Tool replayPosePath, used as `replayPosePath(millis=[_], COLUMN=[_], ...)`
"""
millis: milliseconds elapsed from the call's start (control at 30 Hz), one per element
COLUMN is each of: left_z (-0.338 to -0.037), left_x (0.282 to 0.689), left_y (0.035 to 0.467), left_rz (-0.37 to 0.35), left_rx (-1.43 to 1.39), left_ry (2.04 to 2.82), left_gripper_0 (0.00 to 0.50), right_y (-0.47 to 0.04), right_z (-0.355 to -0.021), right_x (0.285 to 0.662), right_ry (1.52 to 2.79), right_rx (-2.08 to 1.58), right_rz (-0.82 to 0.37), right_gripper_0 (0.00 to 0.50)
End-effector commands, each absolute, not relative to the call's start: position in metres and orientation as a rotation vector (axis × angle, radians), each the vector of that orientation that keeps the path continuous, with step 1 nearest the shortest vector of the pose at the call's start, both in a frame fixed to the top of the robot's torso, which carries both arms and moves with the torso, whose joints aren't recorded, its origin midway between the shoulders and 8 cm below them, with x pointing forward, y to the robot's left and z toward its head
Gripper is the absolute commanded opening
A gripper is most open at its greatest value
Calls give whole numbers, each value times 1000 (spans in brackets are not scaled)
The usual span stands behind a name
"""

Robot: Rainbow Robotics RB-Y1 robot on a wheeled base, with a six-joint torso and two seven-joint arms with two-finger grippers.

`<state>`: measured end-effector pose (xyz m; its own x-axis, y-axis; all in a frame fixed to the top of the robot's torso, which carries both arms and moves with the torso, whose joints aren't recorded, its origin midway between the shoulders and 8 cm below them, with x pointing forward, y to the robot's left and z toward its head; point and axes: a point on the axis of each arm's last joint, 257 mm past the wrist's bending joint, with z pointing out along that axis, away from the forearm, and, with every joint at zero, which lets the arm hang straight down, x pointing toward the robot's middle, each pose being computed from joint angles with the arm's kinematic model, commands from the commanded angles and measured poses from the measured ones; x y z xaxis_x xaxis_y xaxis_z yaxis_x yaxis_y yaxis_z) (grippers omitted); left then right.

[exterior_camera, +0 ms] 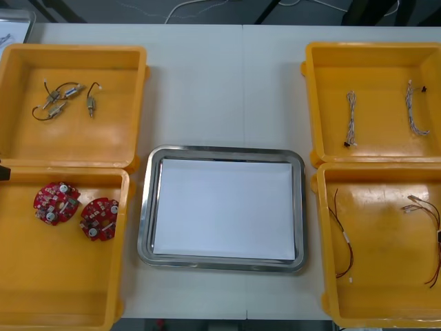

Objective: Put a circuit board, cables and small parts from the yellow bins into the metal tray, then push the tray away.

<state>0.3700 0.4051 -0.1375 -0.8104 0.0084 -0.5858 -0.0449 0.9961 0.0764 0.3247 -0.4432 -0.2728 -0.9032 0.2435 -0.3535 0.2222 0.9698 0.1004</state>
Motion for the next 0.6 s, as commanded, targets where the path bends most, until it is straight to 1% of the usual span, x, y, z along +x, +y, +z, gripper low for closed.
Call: replayPosePath(millis=[33,133,267,367,533,600], left_z=[-139,-151,-157,-166,-184,-188], left_x=[335,323,322,323,335,336], left_y=[441,448,450,446,433,426], left_rz=[295,313,319,303,272,258], left_rx=[42,34,39,45,59,73], left_ry=[2536,2570,2564,2559,2513,2513], left_gripper_0=[500,496,486,474,452,446], right_y=[-456,-457,-461,-463,-465,-464], right_z=[-284,-289,-298,-303,-309,-312], right_x=[310,307,305,305,304,304], right_ry=[2751,2756,2762,2767,2772,2773], right_rx=[327,337,343,329,306,301], right_rz=[51,54,61,58,47,52], right_gripper_0=[500,500,500,500,500,500])
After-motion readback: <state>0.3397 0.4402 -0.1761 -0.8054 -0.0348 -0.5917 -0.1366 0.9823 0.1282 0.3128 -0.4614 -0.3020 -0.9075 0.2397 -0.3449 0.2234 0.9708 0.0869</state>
